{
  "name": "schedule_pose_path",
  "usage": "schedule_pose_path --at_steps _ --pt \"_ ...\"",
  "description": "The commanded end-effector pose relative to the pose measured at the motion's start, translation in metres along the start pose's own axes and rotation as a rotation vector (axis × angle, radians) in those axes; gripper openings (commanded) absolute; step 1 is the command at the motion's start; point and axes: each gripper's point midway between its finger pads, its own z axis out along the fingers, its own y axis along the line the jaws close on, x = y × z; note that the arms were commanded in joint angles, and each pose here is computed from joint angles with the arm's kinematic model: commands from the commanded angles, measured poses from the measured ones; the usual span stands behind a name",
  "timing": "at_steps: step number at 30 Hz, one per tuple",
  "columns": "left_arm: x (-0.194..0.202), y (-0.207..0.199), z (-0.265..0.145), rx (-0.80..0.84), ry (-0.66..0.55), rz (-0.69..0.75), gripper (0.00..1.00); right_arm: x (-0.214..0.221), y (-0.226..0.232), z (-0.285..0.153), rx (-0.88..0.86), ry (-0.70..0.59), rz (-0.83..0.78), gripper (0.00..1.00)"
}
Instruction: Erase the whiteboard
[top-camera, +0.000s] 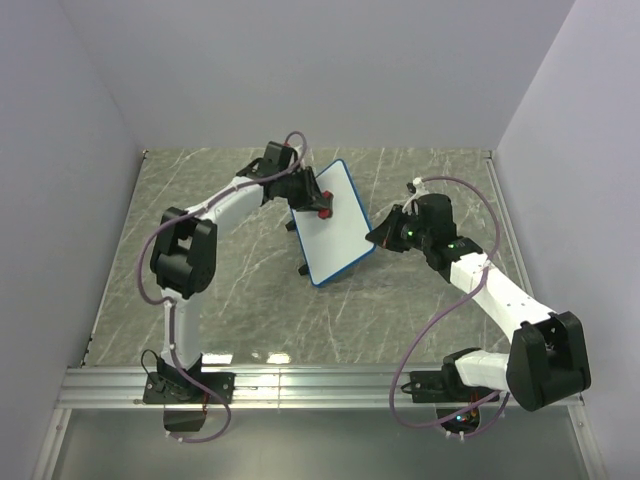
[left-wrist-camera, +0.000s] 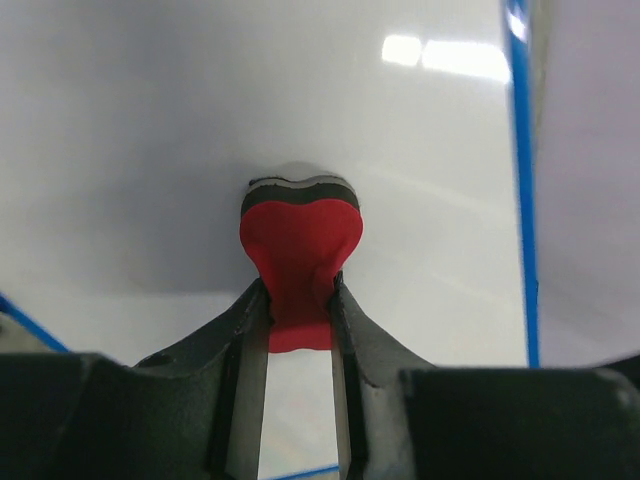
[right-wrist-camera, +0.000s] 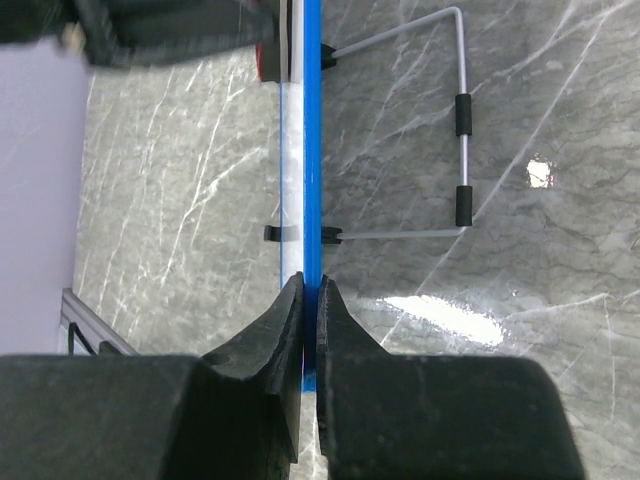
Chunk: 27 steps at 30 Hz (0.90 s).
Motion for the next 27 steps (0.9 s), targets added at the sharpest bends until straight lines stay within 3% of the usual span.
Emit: schedule_pose_path --at_steps 1,6,12,20,27 --pt "-0.021 0.043 0.008 -0.079 0.002 -0.03 0.0 0.008 0.001 0.0 0.014 0.037 -0.022 0.0" --pt "0.004 0.091 0.021 -0.23 0.098 -0.017 0.0 0.007 0.002 -0.001 0.018 0.029 -0.023 0.0" --pt "0.047 0.094 0.007 -0.217 0.138 -0.022 0.0 0.006 0.001 -0.001 0.021 0.022 -0.016 0.0" --pt "0.094 0.044 0.005 -0.124 0.177 0.045 0.0 0.003 0.003 0.003 0.021 0.014 -0.008 0.0" --pt "0.074 -0.017 0.02 -0.023 0.163 0.081 0.0 0.005 0.009 0.006 0.017 0.017 -0.011 0.0"
